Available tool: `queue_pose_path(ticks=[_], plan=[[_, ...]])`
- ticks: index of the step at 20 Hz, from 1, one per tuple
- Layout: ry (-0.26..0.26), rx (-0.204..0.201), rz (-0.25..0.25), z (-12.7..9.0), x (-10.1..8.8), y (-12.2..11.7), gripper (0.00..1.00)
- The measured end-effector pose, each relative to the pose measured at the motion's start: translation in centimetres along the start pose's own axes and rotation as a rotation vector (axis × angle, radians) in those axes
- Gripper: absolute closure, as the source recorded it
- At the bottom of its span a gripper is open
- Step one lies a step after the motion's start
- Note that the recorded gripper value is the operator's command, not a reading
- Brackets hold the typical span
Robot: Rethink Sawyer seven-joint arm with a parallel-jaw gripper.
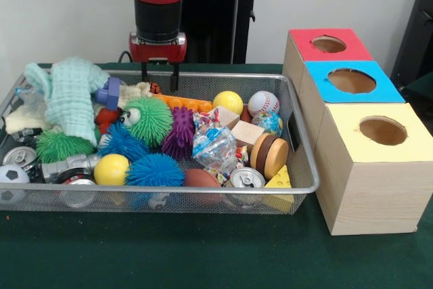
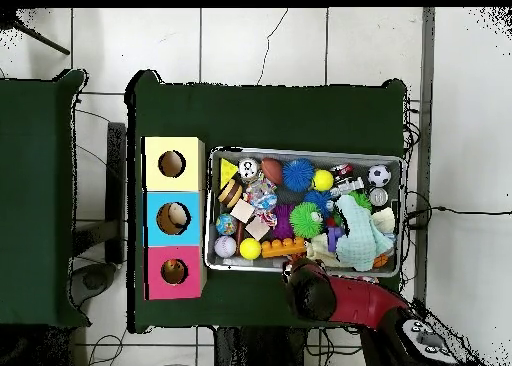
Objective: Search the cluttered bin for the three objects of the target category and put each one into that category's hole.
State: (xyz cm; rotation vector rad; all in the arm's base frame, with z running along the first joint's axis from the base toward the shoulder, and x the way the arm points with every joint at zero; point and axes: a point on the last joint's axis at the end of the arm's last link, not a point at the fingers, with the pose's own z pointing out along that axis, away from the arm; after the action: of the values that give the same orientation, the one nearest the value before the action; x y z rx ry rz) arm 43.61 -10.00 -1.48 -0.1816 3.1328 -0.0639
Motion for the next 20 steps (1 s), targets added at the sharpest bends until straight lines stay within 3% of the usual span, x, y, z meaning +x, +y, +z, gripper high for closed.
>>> queue_pose_path(ticks=[18,19,20], plan=[[0.007,0.027,-0.001,1.0,0.0,-1.0,0.0],[0.007,0.028,0.004,1.1,0.0,-1.3,1.0],[0.007,0.029,0.004,1.1,0.1,-1.3,1.0]])
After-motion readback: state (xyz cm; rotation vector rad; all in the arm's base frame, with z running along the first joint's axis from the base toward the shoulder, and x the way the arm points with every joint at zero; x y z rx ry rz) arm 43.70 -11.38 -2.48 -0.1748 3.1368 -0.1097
